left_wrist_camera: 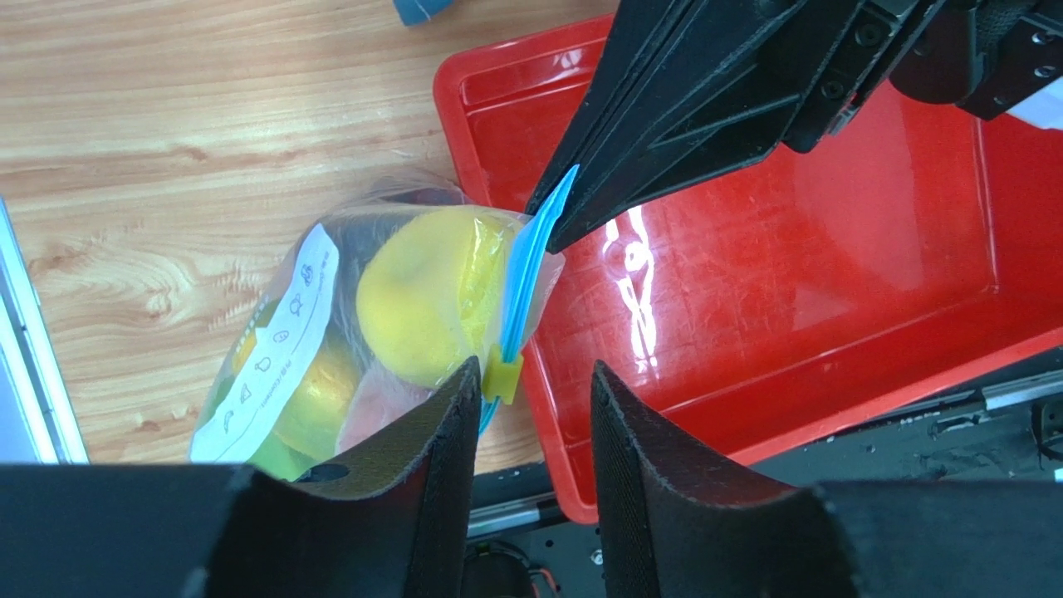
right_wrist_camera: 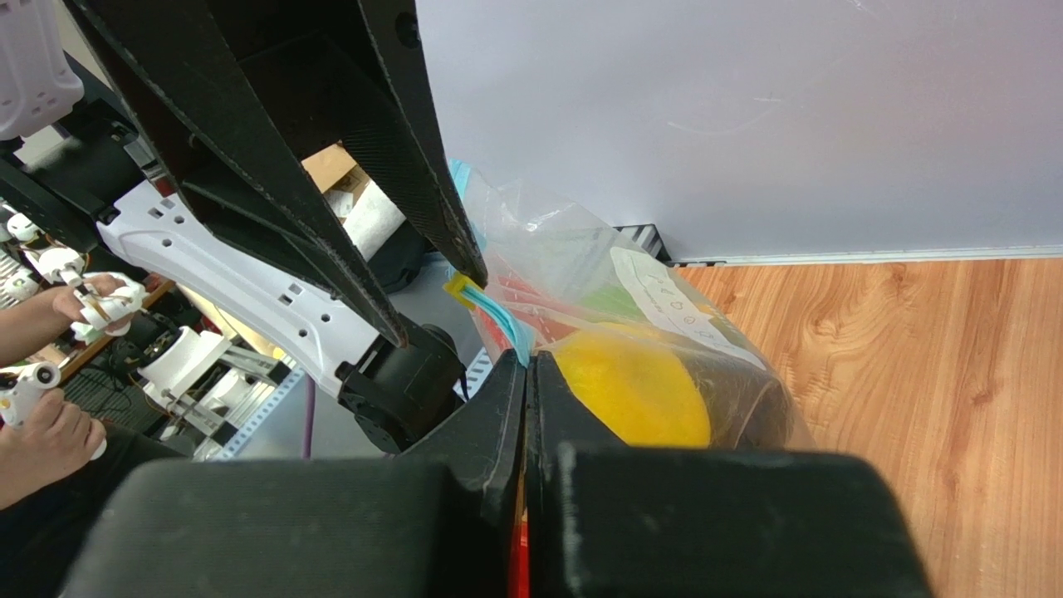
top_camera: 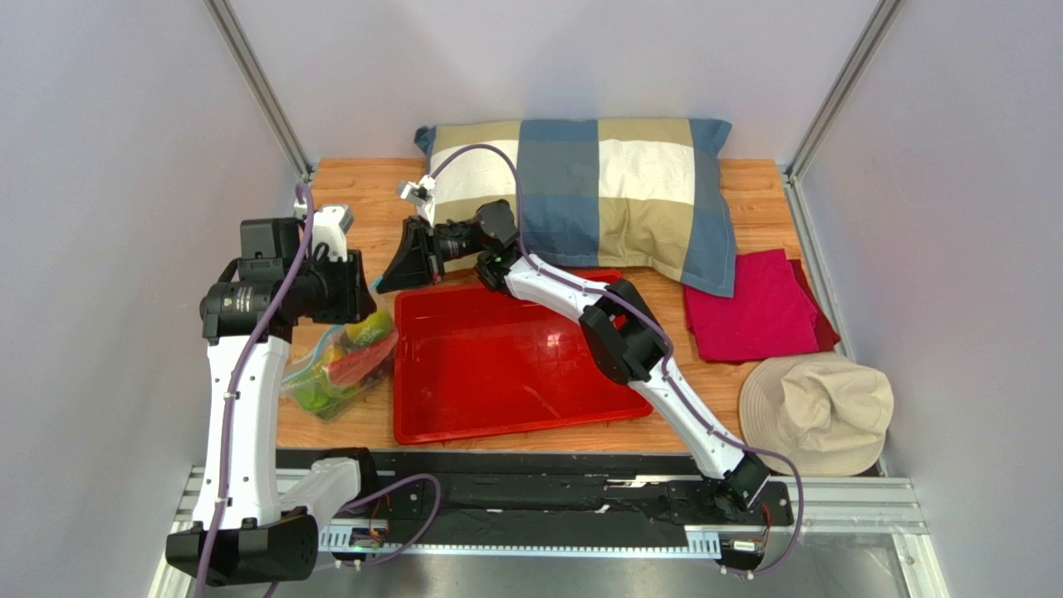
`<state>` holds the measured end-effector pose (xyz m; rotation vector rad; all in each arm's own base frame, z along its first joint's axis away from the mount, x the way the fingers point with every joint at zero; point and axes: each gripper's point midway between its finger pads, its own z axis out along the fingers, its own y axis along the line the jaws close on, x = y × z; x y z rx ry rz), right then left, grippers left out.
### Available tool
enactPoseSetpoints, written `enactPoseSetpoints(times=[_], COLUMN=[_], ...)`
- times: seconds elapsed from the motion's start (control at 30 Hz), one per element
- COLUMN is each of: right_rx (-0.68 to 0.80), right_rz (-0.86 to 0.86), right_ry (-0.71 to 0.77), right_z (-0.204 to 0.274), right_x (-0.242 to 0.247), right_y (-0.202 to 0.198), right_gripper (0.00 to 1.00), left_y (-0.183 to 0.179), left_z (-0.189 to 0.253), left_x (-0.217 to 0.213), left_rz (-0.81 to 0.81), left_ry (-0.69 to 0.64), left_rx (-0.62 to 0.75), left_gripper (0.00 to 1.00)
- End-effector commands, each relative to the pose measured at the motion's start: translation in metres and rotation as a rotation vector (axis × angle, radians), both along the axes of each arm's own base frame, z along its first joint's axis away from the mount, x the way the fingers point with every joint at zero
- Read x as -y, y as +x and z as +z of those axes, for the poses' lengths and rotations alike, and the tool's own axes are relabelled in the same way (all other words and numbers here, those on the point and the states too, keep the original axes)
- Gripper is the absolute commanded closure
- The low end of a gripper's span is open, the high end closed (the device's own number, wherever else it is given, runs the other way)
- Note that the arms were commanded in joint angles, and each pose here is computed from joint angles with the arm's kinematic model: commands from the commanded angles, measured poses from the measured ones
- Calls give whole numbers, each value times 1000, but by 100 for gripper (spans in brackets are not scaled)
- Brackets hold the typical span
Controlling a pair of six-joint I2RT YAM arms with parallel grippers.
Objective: Open the zip-top bag and remove the fake food
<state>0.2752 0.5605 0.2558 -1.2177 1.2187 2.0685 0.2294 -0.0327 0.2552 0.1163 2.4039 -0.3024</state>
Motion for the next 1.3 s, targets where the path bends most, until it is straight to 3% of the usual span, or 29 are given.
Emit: enactPoseSetpoints(times=[0.0, 0.33, 0.5, 0.73, 0.87, 1.27], right_rx=[49, 41, -1, -119, -169, -258], right_rz=[2, 3, -29, -203, -278, -442], right_ry=[66, 77, 81, 102, 104, 73], right_z=[18, 22, 22, 22, 17, -11], right_x=[2, 2, 0, -5, -6, -18], right_y=[-2, -3, 3, 41, 62, 101], right_gripper=[100, 100, 100, 100, 100, 100], left_y=[8, 10, 8, -25, -49, -120], left_z=[3, -8, -10, -10, -5, -8], left_x=[2, -11, -19, -27, -19, -6], left_rz=[-13, 39, 122, 259, 335, 385], left_ry=[-11, 40, 53, 47, -40, -108], left_rx=[40, -4, -26, -63, -18, -73], left_gripper=[59, 76, 100, 100, 100, 100])
